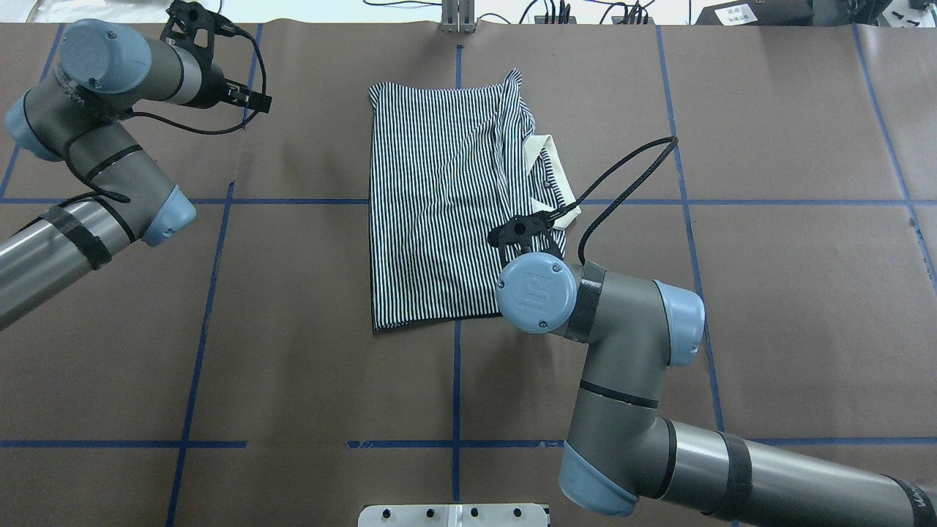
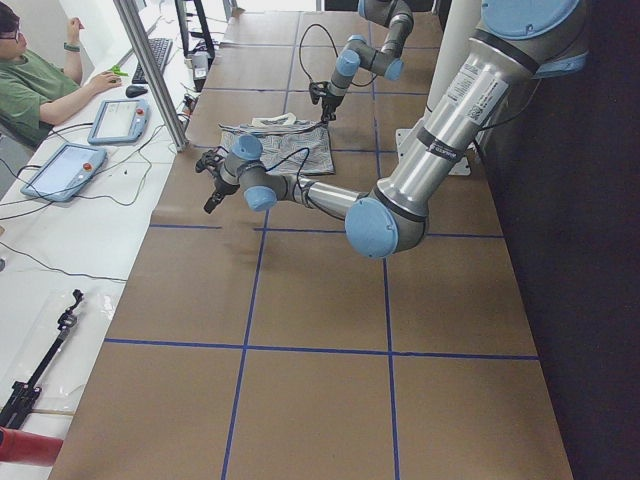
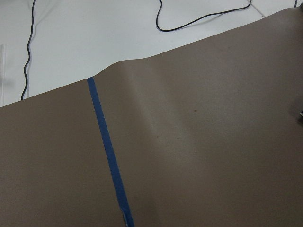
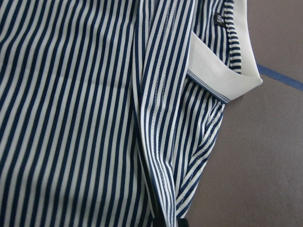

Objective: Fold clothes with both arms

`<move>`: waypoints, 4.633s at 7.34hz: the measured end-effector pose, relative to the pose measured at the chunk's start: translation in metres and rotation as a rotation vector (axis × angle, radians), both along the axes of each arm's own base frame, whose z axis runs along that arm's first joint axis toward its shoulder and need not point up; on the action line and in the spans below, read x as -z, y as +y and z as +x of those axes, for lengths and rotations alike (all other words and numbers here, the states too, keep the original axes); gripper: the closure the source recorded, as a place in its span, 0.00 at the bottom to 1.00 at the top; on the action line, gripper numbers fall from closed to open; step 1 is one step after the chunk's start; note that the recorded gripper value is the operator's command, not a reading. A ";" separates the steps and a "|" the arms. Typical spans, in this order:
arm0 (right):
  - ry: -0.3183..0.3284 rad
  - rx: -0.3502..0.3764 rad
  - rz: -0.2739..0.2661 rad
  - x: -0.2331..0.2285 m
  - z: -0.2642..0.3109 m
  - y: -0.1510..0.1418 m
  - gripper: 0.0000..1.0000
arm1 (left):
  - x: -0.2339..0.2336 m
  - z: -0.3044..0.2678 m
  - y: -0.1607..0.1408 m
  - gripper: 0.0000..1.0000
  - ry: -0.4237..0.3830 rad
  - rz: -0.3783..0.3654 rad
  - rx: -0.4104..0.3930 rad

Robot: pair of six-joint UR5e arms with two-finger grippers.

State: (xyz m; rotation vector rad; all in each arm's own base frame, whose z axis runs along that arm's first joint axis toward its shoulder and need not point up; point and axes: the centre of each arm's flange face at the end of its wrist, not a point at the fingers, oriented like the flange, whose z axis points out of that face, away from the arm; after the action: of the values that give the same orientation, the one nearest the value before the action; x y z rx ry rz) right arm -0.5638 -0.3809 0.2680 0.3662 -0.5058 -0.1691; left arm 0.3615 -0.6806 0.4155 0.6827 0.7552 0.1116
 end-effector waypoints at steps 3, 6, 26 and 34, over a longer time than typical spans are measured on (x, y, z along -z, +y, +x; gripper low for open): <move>0.002 0.002 0.008 0.000 0.002 0.001 1.00 | 0.000 0.003 0.001 0.00 0.002 -0.001 -0.003; 0.009 -0.021 -0.006 -0.031 0.040 0.015 0.80 | 0.002 0.025 0.014 0.00 0.043 -0.048 0.004; -0.671 -0.287 -0.189 -0.094 0.141 0.001 0.00 | 0.143 0.208 0.343 0.51 0.407 -0.603 0.033; -0.664 -0.293 -0.189 -0.096 0.141 0.000 0.00 | 0.142 0.215 0.339 0.58 0.404 -0.604 0.042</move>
State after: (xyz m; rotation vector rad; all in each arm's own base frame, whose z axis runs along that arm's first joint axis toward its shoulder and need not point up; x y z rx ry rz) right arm -0.4233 -0.3807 0.3642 0.3025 -1.1045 0.2962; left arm 0.5765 -0.3414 0.2733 0.1387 1.0961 -0.2947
